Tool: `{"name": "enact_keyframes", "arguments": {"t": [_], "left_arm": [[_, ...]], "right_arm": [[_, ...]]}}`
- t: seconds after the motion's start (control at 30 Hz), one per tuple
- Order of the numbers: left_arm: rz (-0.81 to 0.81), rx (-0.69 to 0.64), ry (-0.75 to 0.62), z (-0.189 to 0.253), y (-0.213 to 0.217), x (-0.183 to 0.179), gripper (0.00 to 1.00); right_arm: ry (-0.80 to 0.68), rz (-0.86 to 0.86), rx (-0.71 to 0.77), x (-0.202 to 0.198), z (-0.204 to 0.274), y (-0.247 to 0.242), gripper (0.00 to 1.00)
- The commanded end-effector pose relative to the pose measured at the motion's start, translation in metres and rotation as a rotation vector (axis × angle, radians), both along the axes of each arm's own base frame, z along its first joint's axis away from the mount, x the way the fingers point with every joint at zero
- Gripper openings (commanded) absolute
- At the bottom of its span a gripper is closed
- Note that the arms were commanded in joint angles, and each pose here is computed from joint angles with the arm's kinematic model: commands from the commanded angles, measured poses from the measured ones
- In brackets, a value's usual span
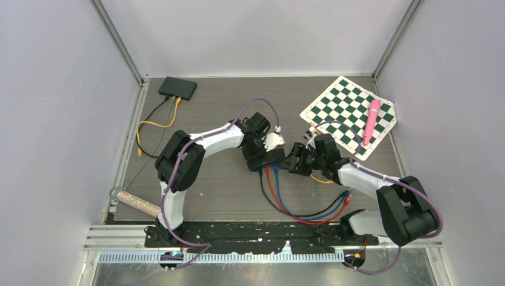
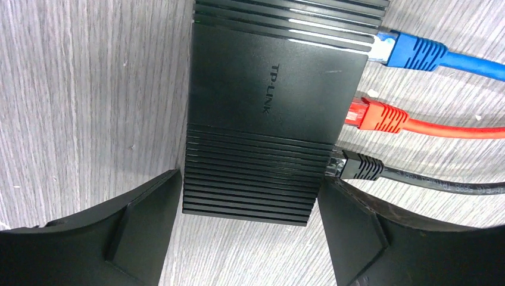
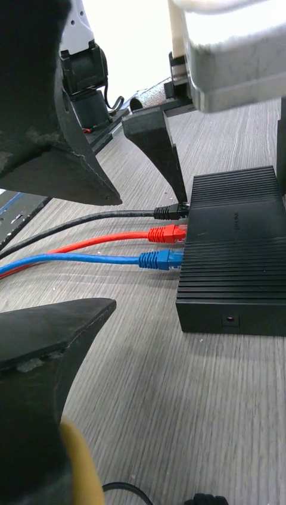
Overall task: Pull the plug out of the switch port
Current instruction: Pull the connector from the switch port.
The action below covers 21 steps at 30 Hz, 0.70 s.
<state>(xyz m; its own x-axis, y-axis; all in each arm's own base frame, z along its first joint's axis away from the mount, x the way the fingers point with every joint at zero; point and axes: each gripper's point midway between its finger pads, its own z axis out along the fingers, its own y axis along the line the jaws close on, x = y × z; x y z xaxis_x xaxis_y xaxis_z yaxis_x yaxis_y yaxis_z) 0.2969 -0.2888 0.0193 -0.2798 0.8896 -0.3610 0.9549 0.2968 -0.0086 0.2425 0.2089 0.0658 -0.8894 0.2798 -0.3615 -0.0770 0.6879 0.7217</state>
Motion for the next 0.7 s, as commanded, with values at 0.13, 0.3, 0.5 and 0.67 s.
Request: {"name": "enact_keyframes", "arguments": {"t": [0.13, 0.3, 0.5, 0.67], "left_arm": [[0.019, -0.053, 0.036, -0.002, -0.007, -0.012, 0.78], [0.024, -0.058, 0.048, -0.003, -0.006, -0.015, 0.60], [0.031, -0.078, 0.050, 0.000, -0.005, -0.020, 0.49], [0.043, -0.086, 0.045, 0.003, -0.004, -0.022, 0.54]], "right_arm": [[-0.022, 0.016, 0.023, 0.007, -0.002, 0.007, 0.64], [-0.024, 0.021, 0.020, 0.008, -0.002, 0.010, 0.60], [-0.031, 0.014, 0.031, 0.012, 0.004, 0.019, 0.57], [0.009, -0.022, 0.000, 0.015, -0.009, 0.018, 0.57]]}}
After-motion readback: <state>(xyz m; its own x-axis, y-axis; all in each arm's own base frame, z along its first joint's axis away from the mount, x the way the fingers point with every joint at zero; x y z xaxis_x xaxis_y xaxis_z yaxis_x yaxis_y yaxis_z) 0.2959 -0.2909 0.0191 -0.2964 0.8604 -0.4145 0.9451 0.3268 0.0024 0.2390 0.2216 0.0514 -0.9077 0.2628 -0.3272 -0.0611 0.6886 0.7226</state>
